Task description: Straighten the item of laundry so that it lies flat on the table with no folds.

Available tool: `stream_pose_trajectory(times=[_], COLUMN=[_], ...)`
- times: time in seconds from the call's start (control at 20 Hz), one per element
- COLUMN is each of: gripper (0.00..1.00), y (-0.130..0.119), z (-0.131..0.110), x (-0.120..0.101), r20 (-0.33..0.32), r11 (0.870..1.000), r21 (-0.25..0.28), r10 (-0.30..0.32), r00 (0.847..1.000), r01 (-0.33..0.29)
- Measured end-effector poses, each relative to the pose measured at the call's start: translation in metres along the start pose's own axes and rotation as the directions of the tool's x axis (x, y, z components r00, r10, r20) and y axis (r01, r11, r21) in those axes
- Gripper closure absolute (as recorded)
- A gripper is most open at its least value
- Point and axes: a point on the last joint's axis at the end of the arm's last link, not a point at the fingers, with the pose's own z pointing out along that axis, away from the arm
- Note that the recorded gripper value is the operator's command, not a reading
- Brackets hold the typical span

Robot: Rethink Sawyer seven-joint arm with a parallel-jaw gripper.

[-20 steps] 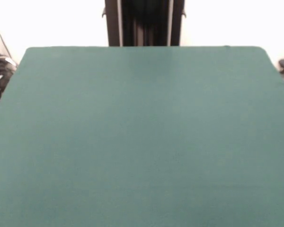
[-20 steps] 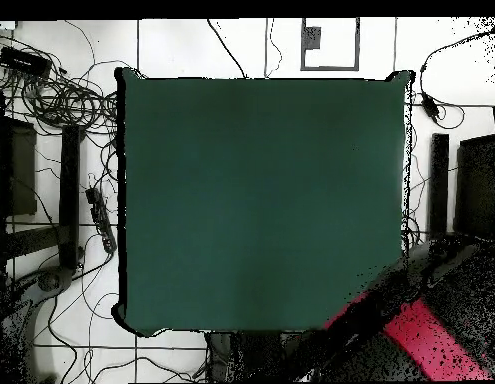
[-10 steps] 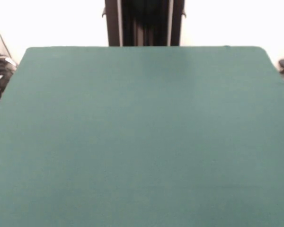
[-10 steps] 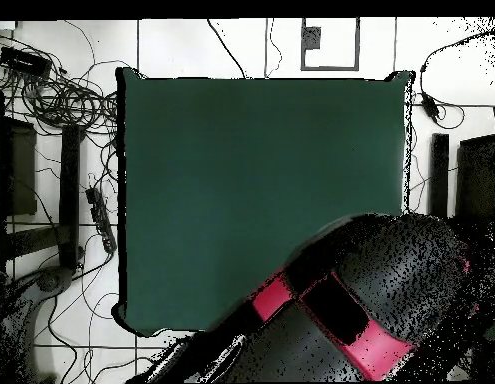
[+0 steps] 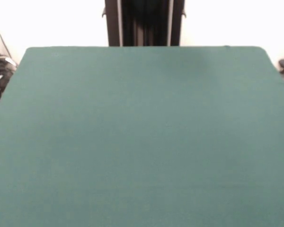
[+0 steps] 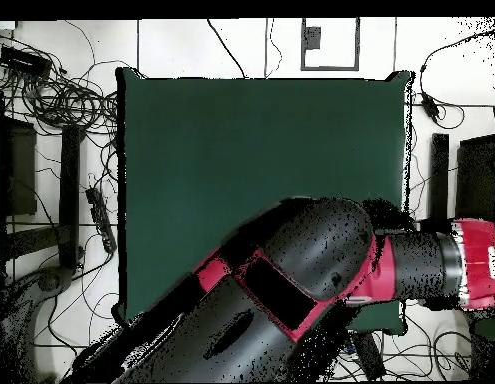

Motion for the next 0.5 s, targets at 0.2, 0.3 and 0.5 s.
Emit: stream_pose_trajectory(times=[0.2,0.3,0.5], gripper=[1.00,1.00,1.00], y=[0.003,0.003,0.001], z=[-0.016,-0.029,-0.049], x=[0.022,0.039,0.062], r20=[-0.013,-0.026,-0.051], r11=[1.000,1.000,0.999], r21=[0.010,0.027,0.047], r10=[-0.007,-0.008,-0.010], r00=[1.000,1.000,0.999], r01=[0.007,0.009,0.012])
